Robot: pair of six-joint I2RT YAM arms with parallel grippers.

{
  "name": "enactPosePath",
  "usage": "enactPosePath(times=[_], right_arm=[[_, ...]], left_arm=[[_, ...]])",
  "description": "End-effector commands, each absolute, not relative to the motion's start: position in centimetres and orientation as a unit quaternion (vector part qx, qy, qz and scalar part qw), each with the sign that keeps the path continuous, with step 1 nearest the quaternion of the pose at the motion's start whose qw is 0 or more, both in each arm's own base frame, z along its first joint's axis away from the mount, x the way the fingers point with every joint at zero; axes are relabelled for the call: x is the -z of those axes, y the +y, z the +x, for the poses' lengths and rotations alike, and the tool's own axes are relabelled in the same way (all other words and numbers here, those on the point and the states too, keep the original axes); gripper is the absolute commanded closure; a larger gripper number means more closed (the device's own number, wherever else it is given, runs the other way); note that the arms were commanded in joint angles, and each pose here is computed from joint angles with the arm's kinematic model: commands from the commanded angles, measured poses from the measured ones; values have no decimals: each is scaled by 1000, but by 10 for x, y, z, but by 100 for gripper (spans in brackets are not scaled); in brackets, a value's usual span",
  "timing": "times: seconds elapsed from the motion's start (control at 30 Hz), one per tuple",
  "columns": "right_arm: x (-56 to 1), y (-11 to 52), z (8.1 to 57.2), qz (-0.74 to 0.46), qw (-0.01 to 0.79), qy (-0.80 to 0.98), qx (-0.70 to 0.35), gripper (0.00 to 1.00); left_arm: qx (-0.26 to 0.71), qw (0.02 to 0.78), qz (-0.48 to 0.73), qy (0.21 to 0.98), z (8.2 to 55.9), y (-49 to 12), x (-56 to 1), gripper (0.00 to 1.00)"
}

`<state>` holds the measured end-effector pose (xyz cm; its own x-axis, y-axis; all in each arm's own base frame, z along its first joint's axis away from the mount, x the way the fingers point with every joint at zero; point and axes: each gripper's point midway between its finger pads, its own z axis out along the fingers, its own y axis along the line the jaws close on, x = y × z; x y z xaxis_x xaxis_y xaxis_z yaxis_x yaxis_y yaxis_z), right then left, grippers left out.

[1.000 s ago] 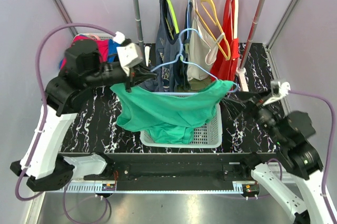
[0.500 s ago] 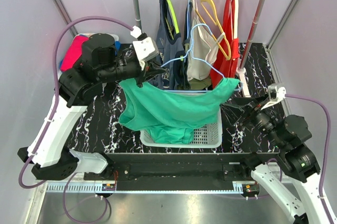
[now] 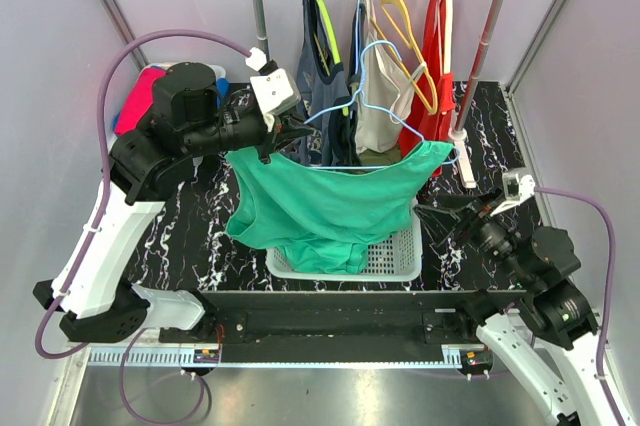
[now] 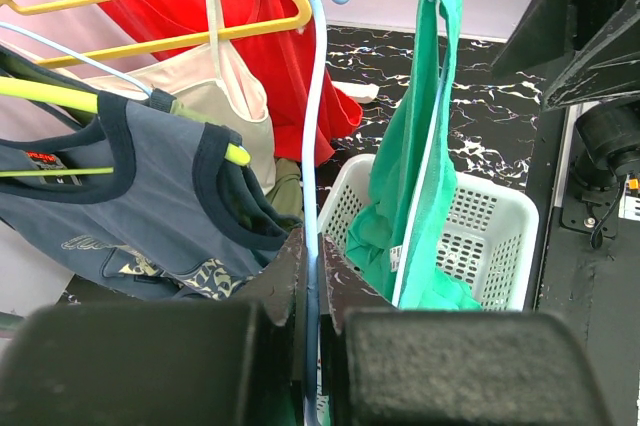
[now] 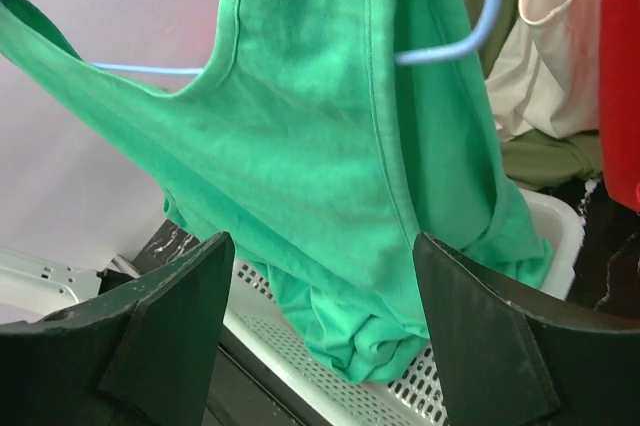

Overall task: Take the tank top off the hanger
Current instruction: Pick up the hanger from the bin, then remove the tank top from the hanger.

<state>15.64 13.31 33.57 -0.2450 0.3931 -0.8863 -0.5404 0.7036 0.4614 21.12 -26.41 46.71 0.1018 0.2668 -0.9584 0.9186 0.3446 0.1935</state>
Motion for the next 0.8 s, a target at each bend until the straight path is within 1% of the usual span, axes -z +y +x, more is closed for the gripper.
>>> enactPosePath(times=[0.0, 0.3, 0.43, 0.47, 0.53, 0.57, 0.6, 0.67, 0.7, 0.77], right_arm=[[-361, 150, 167, -71, 624, 660, -411, 19], [-368, 165, 189, -81, 625, 654, -419, 21], [-372, 171, 195, -88, 624, 652, -422, 26], [-374, 172, 196, -89, 625, 650, -424, 30], [-375, 174, 198, -93, 625, 650, -423, 33], [-377, 175, 198, -94, 625, 648, -425, 39], [-377, 176, 198, -96, 624, 647, -427, 42], [-378, 178, 198, -100, 623, 646, -429, 53], [-380, 177, 198, -99, 624, 645, -430, 66], [-380, 176, 198, -96, 625, 646, -427, 80]], left_arm=[[295, 600, 484, 565, 209, -264, -501, 100], [292, 599, 486, 566, 207, -261, -497, 100], [290, 597, 487, 567, 208, -262, -494, 100], [291, 597, 488, 567, 207, -262, -494, 100], [290, 596, 488, 568, 208, -262, -493, 100], [291, 594, 488, 569, 208, -262, -492, 100], [291, 594, 489, 569, 208, -262, -492, 100], [288, 594, 490, 570, 208, -262, -490, 100], [286, 593, 490, 571, 208, -261, -488, 100], [284, 593, 491, 572, 208, -260, -487, 100]])
